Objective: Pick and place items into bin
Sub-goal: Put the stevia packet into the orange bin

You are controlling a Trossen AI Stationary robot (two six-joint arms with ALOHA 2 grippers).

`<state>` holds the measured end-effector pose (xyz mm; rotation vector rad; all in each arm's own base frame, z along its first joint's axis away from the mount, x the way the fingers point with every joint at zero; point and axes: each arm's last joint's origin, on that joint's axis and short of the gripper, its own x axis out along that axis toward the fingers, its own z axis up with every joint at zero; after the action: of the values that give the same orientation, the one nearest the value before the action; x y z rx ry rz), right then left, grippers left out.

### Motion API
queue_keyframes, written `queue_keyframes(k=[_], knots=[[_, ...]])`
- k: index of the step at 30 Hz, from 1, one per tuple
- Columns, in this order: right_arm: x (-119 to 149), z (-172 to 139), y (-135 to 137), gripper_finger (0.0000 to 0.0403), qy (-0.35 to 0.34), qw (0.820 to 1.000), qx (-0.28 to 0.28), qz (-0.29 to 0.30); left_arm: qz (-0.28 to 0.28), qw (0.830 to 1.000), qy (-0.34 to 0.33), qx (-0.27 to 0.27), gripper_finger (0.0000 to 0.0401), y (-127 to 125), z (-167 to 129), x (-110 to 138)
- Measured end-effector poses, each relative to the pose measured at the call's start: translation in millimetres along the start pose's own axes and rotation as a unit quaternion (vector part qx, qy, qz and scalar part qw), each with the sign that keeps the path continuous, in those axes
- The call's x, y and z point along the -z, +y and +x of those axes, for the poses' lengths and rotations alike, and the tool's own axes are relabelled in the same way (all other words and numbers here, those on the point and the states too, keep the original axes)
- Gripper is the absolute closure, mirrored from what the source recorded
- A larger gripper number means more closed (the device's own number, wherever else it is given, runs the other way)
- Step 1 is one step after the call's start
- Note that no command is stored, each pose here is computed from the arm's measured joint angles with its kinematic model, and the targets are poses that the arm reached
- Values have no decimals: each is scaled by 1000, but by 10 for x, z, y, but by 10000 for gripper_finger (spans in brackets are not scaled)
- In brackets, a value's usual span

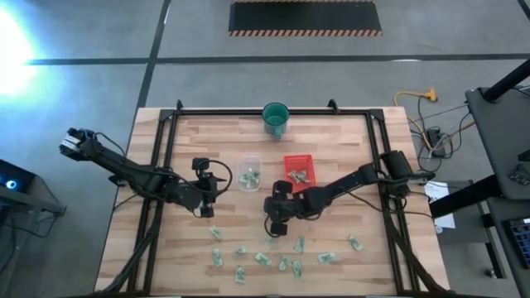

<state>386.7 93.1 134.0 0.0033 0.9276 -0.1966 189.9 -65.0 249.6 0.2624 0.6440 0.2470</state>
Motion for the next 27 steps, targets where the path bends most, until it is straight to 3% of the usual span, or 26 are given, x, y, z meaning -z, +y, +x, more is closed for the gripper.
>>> queue_keyframes(k=[27], knots=[[45,64,-21,254,18,999,-26,-9,-1,1000,-1,1,283,-1,0,-3]])
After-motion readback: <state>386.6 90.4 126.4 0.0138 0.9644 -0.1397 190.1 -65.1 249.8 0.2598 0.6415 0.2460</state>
